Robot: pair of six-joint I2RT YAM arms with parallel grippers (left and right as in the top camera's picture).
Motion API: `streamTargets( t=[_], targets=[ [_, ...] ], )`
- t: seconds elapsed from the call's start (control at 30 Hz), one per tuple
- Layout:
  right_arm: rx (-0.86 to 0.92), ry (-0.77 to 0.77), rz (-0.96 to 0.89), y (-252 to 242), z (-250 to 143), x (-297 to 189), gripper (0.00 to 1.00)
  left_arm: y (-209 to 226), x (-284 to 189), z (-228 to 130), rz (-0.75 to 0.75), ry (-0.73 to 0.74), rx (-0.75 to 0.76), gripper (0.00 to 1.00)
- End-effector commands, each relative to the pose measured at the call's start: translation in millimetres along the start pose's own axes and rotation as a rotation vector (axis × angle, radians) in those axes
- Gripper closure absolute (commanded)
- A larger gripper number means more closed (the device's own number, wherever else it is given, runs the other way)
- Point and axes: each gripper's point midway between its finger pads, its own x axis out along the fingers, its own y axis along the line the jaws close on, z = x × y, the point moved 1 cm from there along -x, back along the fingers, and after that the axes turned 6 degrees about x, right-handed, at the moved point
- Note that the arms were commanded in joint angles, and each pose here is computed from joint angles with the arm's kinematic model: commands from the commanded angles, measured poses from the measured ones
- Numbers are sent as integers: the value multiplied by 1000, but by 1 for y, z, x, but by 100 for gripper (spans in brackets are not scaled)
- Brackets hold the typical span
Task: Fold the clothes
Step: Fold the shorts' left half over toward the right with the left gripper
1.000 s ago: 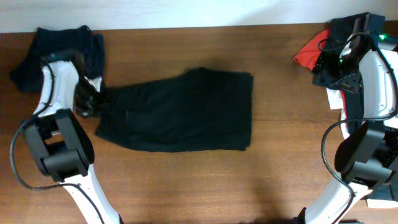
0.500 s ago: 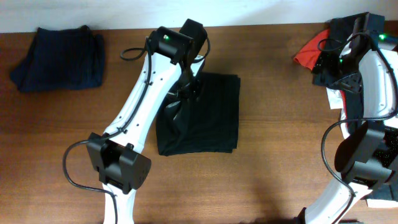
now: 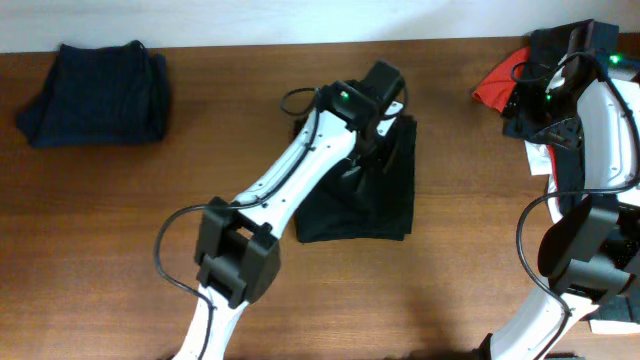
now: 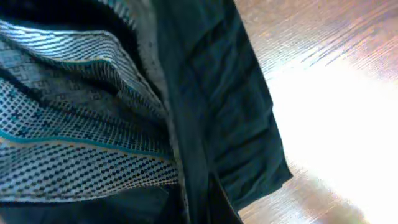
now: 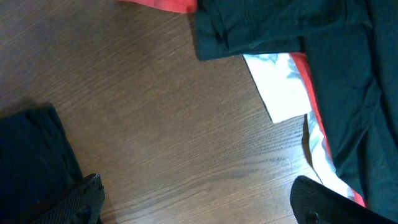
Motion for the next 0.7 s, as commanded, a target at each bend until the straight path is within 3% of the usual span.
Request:
streamTargets(
  t=[0.0,0.03,0.07,0.2,0.27,0.47,0.5,0.57,0.6,0.67],
  targets=[
    [2,-22,-2,-1,4,-7,1,-25,39,-8,-50,59,28,99],
    [2,-22,-2,0,4,-7,1,-27,48,-10,-51,71,33,83],
    [1,-22,-2,0,4,-7,1,-29,51,-11,-52,73,38,39],
    [2,-22,-2,-1,4,-7,1,-34,41,-7,-76,59,38,3],
    [1,-22,-2,0,4,-7,1,-31,25,-3,-78,34,31,1],
    [1,-22,-2,-1,4,-7,1,-22,6,-5,-79,32,8,1],
    [2,-22,-2,0,4,-7,1,-22,6,-5,-79,32,8,21],
    [1,-22,-2,0,4,-7,1,-22,6,-3,-80,23,10,86],
    [1,-22,-2,0,4,-7,1,-25,8,-4,-82,27,14,95],
    [1,-22,-2,0,4,-7,1,-39,23,-10,-102,60,35,97]
  ],
)
